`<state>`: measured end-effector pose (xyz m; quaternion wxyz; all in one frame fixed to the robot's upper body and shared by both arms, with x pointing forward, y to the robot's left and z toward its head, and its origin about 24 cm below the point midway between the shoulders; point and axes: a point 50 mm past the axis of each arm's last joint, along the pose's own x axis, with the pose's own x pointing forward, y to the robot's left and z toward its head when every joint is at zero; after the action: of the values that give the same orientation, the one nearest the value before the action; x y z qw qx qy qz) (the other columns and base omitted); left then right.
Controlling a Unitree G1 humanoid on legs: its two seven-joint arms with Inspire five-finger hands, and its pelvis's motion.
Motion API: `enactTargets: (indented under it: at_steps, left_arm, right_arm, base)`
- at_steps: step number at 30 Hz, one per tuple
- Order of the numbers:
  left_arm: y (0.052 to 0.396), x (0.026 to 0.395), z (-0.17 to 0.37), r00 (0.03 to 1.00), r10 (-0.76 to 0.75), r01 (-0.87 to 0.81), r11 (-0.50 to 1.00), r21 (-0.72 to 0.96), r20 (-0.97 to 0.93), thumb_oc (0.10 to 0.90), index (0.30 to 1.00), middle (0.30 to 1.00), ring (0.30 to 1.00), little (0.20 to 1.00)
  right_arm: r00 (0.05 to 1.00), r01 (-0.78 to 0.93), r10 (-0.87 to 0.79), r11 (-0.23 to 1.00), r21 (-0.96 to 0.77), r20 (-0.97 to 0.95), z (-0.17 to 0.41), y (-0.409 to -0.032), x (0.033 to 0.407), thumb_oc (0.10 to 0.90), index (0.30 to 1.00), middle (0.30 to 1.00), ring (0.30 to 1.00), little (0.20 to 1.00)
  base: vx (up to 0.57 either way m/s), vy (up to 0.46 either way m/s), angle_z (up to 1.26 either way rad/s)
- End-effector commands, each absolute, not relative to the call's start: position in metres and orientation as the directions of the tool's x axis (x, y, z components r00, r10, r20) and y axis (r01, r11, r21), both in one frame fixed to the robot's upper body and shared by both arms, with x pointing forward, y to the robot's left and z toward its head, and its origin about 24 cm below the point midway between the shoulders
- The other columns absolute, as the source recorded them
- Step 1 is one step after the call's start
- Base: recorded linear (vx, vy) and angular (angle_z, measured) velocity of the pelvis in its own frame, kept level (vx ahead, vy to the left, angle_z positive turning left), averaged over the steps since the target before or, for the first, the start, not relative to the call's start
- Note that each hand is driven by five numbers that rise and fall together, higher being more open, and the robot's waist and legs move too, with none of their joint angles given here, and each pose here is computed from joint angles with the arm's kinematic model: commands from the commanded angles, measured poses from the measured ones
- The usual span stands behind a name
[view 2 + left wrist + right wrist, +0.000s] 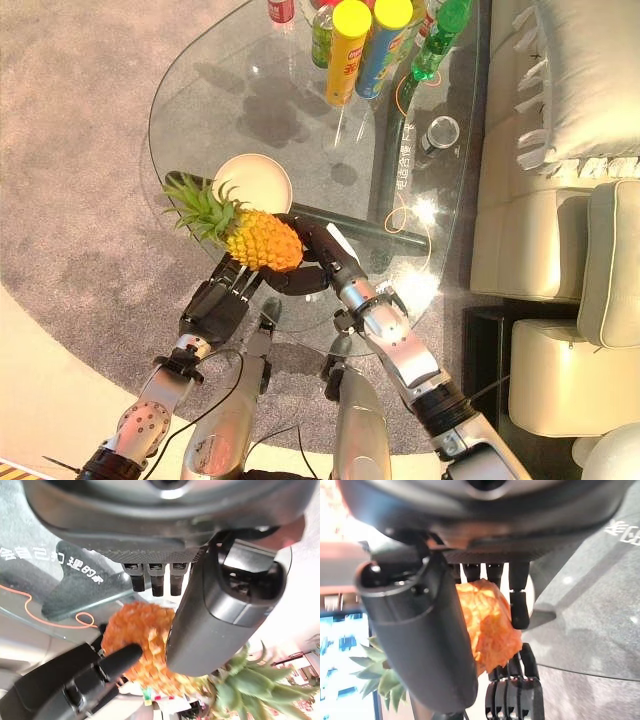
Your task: Pick up the fruit to the plate
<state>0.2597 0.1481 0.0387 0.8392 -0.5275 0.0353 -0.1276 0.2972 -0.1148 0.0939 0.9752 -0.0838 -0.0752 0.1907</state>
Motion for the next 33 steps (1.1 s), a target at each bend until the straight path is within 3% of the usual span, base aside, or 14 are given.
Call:
enactTargets:
  at_steps: [1,21,33]
  left_arm:
    - [0.137,0.269,0.112,0.863,-0.244,0.504,0.334,-0.797,0.443,0.8,0.9,0.9,0.9,0.9]
    - [0.134,0.265,0.109,0.875,-0.224,0.483,0.34,-0.807,0.43,0.8,0.9,0.9,0.9,0.9]
    - [0.132,0.264,0.105,0.884,-0.264,0.461,0.355,-0.813,0.387,0.8,0.9,0.9,0.9,0.9]
  right_arm:
    - [0.854,-0.304,0.327,0.945,-0.121,0.406,0.141,-0.111,0.288,0.1,0.3,0.3,0.3,0.2]
    - [0.895,-0.249,0.226,0.968,0.01,0.385,0.133,-0.115,0.281,0.1,0.3,0.3,0.3,0.2]
    - [0.835,-0.439,0.461,0.887,-0.142,0.302,0.128,-0.099,0.278,0.1,0.3,0.3,0.3,0.2]
  base:
    - [0.0,0.059,0.01]
    - [0.0,0.017,-0.01]
    - [0.0,0.0,0.0]
